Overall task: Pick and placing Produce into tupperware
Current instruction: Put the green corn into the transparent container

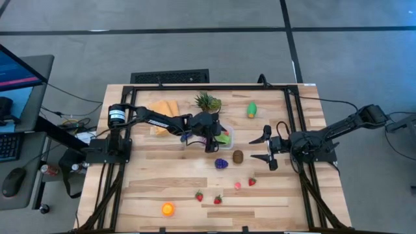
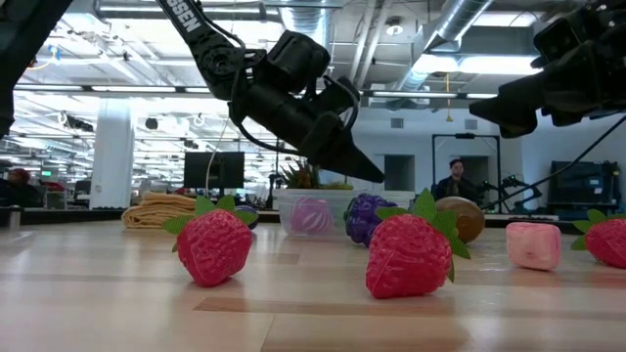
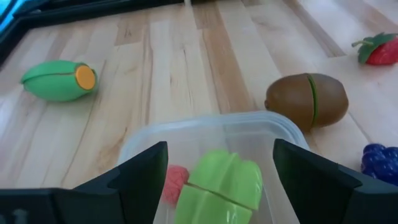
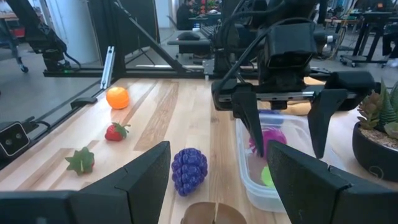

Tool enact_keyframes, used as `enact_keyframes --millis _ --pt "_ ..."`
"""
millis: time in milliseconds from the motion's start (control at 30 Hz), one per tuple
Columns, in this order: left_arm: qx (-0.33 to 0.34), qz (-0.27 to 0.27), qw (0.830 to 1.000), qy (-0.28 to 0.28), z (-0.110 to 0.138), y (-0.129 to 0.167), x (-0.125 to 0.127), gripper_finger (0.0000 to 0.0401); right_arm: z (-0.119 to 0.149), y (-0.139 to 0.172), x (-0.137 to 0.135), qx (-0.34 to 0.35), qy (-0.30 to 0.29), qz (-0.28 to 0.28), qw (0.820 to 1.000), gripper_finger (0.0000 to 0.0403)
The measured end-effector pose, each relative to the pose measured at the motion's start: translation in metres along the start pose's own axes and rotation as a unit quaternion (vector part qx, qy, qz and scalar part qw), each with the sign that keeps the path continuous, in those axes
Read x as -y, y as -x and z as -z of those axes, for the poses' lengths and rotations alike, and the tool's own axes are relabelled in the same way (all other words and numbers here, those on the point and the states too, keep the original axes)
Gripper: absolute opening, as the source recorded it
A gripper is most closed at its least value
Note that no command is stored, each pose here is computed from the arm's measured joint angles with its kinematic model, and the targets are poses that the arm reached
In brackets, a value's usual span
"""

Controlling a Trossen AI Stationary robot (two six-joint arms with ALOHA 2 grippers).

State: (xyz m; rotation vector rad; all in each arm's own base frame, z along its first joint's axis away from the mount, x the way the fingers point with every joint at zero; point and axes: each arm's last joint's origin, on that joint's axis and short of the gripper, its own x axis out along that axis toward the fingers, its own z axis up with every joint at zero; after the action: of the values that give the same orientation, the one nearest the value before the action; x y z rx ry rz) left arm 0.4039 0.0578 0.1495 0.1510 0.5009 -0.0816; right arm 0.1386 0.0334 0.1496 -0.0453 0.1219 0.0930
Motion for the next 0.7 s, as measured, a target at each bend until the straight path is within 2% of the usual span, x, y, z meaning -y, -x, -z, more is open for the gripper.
enact_keyframes --millis 233,400,567,700 --pt "0.006 -0.001 1.000 -0.002 -0.009 0.000 -0.002 0.0284 0.003 0.000 0.000 -0.015 0.002 0.006 1.000 0.0260" --pt "-0.026 0.006 1.000 -0.002 -0.021 -0.001 -0.005 0.0284 0.005 0.000 0.003 -0.025 0.001 0.057 0.998 0.0260" --pt "-0.104 0.026 0.994 0.013 -0.037 0.003 -0.009 0.0284 0.006 0.001 0.006 -0.029 -0.001 0.107 0.994 0.0260" --pt "-0.192 0.064 0.979 0.034 -0.049 0.014 -0.008 0.0284 0.005 0.001 0.007 -0.027 -0.010 0.124 0.992 0.0260"
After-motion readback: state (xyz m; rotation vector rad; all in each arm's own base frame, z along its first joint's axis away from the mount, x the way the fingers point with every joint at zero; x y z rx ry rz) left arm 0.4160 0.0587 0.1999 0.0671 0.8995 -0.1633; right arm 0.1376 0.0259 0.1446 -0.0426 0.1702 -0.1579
